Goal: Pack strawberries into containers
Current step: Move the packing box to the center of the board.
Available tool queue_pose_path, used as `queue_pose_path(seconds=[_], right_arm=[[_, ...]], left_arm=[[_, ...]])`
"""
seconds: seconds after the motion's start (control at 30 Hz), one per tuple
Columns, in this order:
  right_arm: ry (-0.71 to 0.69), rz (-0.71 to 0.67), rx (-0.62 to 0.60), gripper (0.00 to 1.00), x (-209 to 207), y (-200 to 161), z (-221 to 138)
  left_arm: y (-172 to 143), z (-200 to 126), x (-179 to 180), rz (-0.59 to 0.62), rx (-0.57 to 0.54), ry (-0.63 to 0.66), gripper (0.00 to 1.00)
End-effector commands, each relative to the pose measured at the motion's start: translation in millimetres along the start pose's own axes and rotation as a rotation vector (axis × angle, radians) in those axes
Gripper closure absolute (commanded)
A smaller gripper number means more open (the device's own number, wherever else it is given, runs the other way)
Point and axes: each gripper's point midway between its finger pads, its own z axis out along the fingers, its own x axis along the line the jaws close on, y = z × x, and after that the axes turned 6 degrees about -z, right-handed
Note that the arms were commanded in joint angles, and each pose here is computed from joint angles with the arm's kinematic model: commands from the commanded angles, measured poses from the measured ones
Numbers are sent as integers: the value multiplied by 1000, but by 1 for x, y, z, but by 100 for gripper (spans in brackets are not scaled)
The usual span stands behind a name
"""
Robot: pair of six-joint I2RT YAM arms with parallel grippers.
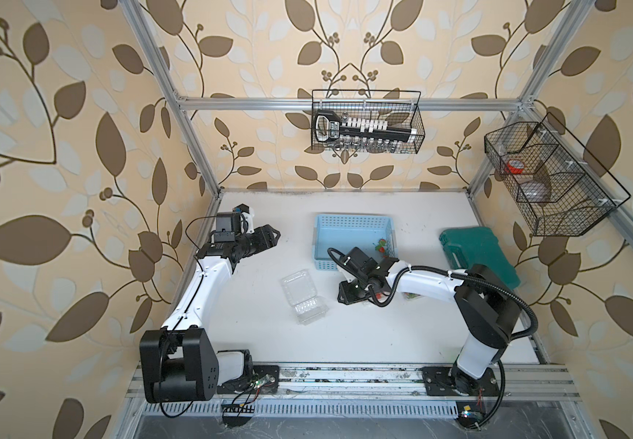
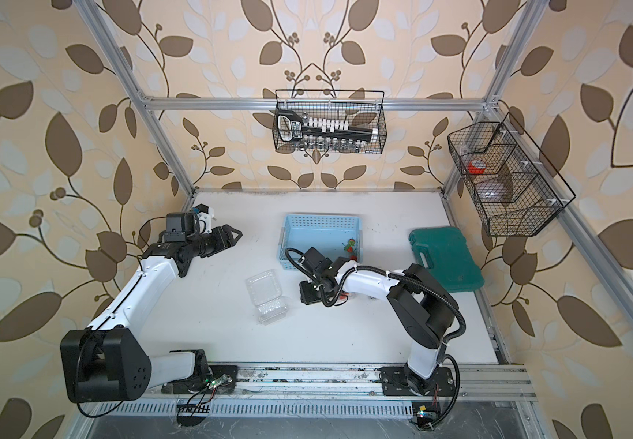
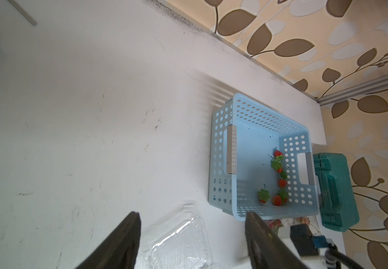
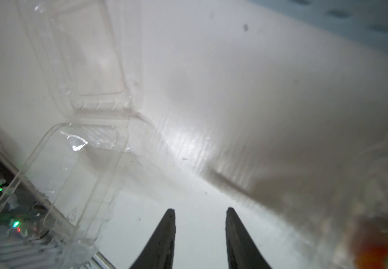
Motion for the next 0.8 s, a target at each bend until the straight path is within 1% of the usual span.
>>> queue_pose_path(seconds=[0.0,0.23,0.37,0.5,0.57,0.7,0.77], right_arm=[[-74,105,-35,63,-34,4,-7],[-146,242,-102,63,-91,0,-35],[-178,286,-136,63,-117,-5,-56],[-227,306,-158,63,-142,-10,-76],[-225,291,-186,63,-144,-4,-90],[-204,218,-276,63,-126,26,-132],[-199,165,-303,63,-118,40,-147]], left_arm=[[4,-7,-13,28,-29,-53,28],[2,-7,-12,39,-23,-49,28],[-2,-6,-13,44,-13,-53,28],[-10,-5,-19,83,6,-47,29],[-14,-3,-22,104,16,-46,29],[-21,2,-28,119,49,-58,29],[-24,4,-32,128,64,-75,29]])
